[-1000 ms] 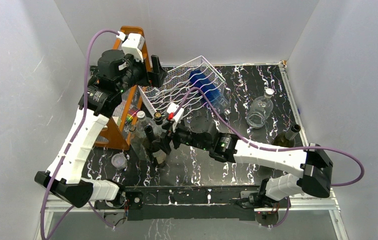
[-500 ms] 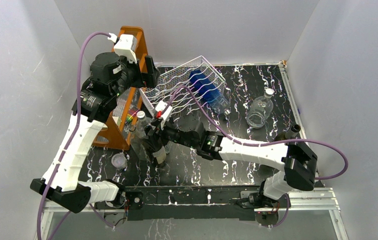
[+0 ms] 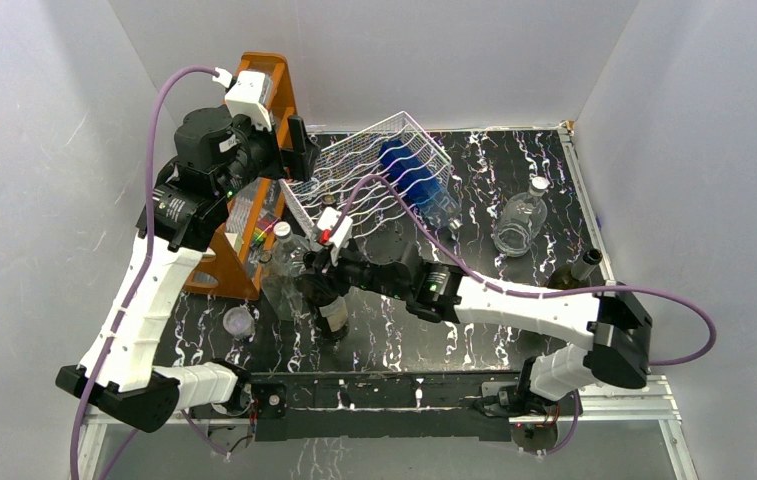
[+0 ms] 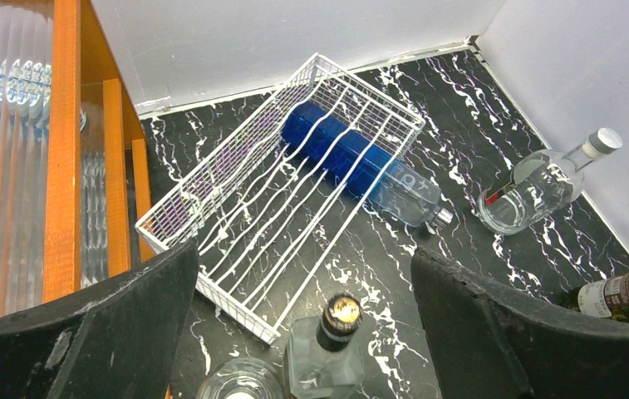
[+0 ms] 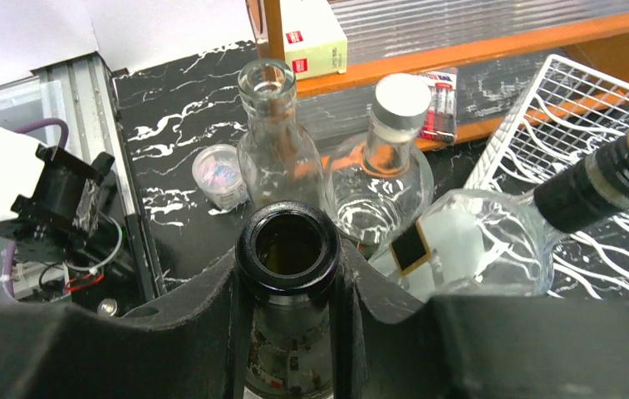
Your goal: Put the wine bottle on the wine rack
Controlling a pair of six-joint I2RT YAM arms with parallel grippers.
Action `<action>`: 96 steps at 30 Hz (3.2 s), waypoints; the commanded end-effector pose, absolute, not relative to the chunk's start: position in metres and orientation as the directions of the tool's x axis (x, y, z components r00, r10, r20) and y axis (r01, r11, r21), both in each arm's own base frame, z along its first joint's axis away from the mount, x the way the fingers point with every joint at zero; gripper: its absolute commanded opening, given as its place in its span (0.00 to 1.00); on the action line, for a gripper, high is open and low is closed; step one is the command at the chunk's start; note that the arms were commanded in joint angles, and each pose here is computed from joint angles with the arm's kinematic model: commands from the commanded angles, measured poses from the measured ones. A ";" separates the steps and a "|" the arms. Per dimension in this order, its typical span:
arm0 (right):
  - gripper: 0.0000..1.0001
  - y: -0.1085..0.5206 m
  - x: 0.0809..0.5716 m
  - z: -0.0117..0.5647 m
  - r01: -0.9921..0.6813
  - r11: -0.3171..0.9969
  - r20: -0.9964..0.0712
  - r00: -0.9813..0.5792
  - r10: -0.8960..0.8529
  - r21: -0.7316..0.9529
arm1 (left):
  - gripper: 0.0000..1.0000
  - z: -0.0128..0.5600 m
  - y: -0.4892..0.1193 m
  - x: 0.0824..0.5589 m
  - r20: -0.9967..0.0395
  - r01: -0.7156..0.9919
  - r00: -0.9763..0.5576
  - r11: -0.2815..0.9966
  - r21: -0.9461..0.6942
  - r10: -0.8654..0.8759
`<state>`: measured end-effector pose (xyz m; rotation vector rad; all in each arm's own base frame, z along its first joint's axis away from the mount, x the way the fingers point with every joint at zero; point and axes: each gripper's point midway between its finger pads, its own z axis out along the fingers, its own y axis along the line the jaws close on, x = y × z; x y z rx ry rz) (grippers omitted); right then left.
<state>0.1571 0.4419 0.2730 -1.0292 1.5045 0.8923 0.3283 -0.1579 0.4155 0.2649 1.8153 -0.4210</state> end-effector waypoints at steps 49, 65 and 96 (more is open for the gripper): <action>0.00 0.302 0.223 0.435 -0.616 0.757 -0.965 -0.018 0.260 0.216 | 0.98 0.404 -0.175 0.298 -0.972 0.554 -0.234 0.821 -0.135 -0.003; 0.00 0.228 0.326 0.468 -0.405 0.833 -0.923 -0.095 0.372 0.377 | 0.98 0.361 -0.272 0.269 -0.954 0.870 -0.298 0.425 -0.251 0.045; 0.00 0.240 0.301 0.505 -0.572 0.643 -0.849 -0.214 0.483 0.510 | 0.97 0.291 -0.333 0.280 -0.972 0.958 -0.220 0.207 -0.200 0.077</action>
